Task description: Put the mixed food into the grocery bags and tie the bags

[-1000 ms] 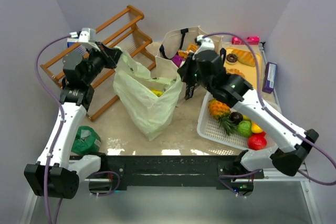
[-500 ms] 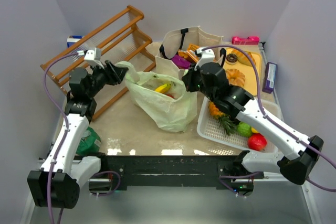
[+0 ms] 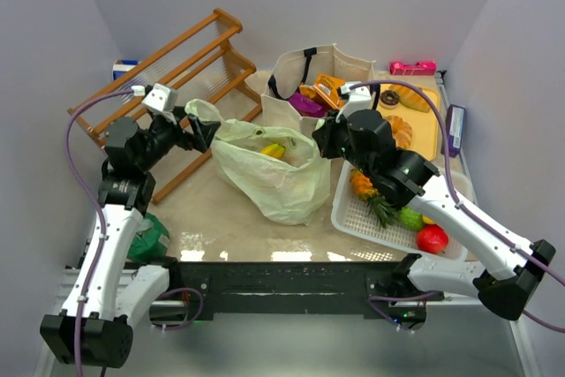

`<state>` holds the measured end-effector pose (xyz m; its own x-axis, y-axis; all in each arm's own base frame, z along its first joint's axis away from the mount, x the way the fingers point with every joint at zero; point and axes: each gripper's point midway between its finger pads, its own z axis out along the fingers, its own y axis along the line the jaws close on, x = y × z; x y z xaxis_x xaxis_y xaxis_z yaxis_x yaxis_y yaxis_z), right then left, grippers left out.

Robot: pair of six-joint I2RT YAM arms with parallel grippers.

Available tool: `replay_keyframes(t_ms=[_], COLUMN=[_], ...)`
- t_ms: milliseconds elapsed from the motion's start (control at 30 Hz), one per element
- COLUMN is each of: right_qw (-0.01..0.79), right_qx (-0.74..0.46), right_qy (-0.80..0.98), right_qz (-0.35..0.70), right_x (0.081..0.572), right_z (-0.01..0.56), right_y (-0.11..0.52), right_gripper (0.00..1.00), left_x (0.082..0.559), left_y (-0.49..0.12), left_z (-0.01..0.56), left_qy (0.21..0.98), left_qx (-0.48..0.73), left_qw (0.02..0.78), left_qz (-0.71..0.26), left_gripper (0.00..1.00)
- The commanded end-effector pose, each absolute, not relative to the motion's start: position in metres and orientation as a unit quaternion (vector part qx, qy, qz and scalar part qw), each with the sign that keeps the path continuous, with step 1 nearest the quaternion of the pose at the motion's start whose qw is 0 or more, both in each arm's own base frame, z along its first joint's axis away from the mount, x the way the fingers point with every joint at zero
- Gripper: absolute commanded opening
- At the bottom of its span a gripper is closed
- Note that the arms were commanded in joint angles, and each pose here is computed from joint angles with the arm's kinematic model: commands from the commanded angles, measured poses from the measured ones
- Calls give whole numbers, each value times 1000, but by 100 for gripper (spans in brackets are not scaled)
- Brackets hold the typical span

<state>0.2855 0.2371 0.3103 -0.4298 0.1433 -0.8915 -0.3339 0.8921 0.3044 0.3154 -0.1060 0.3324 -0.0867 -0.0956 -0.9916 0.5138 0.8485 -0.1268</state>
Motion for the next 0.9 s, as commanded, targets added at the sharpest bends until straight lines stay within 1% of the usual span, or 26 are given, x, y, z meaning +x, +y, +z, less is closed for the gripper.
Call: replay_keyframes(t_ms=[0, 133, 267, 300, 333, 367, 400, 433, 467, 500, 533, 567, 600, 633, 667, 700, 767, 800, 833, 867], right_qw=[543, 541, 538, 539, 538, 538, 539, 537, 536, 538, 533, 532, 535, 525, 521, 524, 503, 497, 491, 480], right_qx=[-54, -56, -56, -55, -54, -54, -53, -52, -51, -48, -45, -42, -34, -25, -5, 11, 40, 54, 85, 82], right_qy=[805, 806, 808, 808, 810, 810, 810, 812, 814, 813, 821, 824, 824, 837, 842, 841, 859, 863, 865, 872], right_qz=[235, 234, 232, 230, 228, 227, 226, 222, 221, 218, 200, 189, 184, 150, 141, 133, 86, 73, 52, 53], right_x=[284, 284, 283, 283, 283, 282, 283, 282, 281, 281, 280, 279, 276, 272, 269, 264, 257, 255, 255, 253], right_z=[328, 327, 325, 326, 325, 325, 326, 326, 326, 330, 326, 327, 334, 326, 327, 335, 323, 322, 318, 310], right_y=[235, 236, 235, 234, 233, 232, 231, 229, 228, 226, 219, 213, 207, 190, 181, 168, 135, 122, 96, 90], right_gripper=[0, 0, 0, 0, 0, 0, 0, 0, 2, 14, 26, 39, 66, 77, 84, 94, 99, 99, 99, 99], left_x=[319, 326, 339, 343, 344, 345, 345, 344, 344, 341, 340, 340, 338, 337, 337, 335, 332, 330, 330, 330], left_y=[-86, -92, -87, -81, -79, -79, -80, -83, -87, -97, -102, -106, -110, -112, -113, -113, -115, -116, -117, -117], left_z=[331, 321, 310, 307, 306, 308, 308, 305, 308, 306, 301, 307, 305, 303, 300, 300, 296, 295, 293, 292], left_qy=[716, 723, 737, 743, 744, 741, 739, 739, 733, 730, 733, 723, 721, 718, 718, 716, 717, 716, 718, 719], left_qx=[144, 143, 119, 104, 99, 97, 96, 97, 99, 115, 116, 121, 127, 124, 121, 119, 113, 115, 113, 113], left_qw=[665, 651, 643, 642, 642, 646, 647, 645, 648, 642, 632, 640, 636, 637, 636, 637, 633, 631, 628, 627], left_qz=[-158, -179, -170, -158, -155, -156, -160, -168, -182, -206, -223, -233, -245, -253, -257, -261, -270, -275, -278, -278], left_gripper=[99, 97, 85, 84, 80, 65, 59, 50, 29, 19, 2, 0, 0, 0, 0, 0, 0, 0, 0, 0])
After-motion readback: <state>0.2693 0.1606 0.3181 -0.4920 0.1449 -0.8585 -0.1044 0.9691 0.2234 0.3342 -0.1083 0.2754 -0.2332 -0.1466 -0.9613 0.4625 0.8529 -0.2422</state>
